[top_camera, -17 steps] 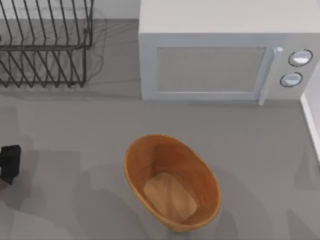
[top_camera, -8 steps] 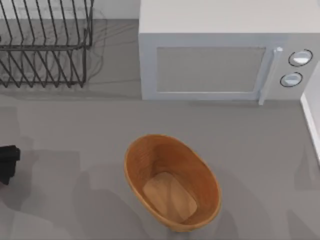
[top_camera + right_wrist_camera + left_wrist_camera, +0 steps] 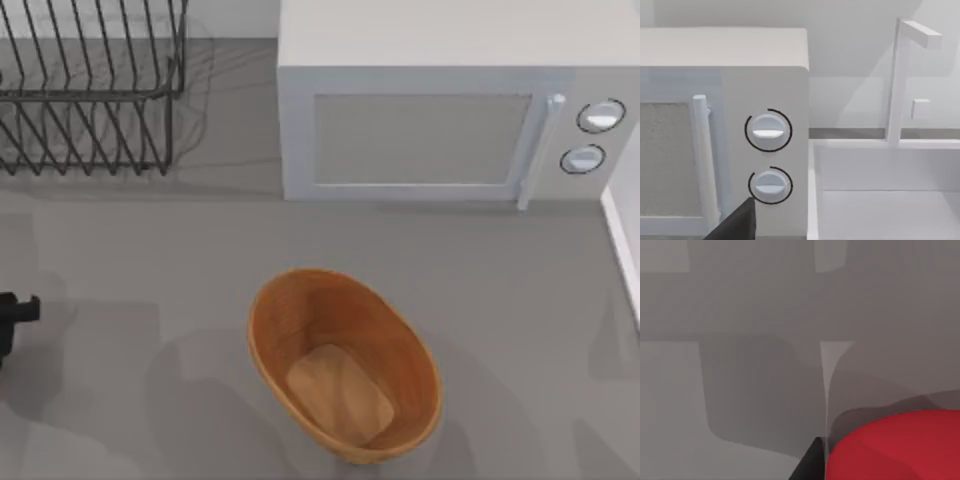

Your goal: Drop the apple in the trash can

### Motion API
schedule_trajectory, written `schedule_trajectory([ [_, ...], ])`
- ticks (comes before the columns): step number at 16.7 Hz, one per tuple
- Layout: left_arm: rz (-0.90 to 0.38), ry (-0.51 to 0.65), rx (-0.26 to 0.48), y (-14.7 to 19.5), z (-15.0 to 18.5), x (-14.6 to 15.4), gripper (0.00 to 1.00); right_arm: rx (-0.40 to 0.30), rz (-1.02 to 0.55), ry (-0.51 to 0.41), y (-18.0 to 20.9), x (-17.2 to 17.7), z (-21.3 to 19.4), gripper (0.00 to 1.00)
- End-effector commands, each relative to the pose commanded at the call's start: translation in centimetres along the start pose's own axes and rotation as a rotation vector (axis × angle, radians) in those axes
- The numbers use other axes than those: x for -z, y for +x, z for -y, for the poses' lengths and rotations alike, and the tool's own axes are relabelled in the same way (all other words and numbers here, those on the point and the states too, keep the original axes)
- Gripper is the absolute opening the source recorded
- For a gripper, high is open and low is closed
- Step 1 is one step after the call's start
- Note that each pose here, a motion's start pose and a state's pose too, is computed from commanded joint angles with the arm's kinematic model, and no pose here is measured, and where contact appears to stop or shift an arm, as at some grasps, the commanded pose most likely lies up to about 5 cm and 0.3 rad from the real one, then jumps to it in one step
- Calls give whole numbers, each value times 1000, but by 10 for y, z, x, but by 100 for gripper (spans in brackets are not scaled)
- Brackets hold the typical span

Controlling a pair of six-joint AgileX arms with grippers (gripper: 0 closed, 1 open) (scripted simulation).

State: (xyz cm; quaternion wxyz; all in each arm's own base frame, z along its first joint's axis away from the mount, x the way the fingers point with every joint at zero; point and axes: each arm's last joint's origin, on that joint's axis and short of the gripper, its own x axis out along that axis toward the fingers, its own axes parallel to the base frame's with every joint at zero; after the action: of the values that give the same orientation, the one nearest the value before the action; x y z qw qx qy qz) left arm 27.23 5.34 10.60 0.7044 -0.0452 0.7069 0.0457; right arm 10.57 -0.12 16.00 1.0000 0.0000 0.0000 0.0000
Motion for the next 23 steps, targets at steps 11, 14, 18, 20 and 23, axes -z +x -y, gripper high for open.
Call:
schedule_trajectory([
  [11,23,5,1,-48,0,-14,0,0,0,0,0,0,0,100],
  [14,-16,6,3,-90,0,-12,0,0,0,0,0,0,0,100],
  [18,1,2,2,-144,0,-4,0,0,0,0,0,0,0,100],
  [20,18,1,1,-157,0,-1,0,0,0,0,0,0,0,100],
  [23,19,1,1,-158,0,-1,0,0,0,0,0,0,0,100],
])
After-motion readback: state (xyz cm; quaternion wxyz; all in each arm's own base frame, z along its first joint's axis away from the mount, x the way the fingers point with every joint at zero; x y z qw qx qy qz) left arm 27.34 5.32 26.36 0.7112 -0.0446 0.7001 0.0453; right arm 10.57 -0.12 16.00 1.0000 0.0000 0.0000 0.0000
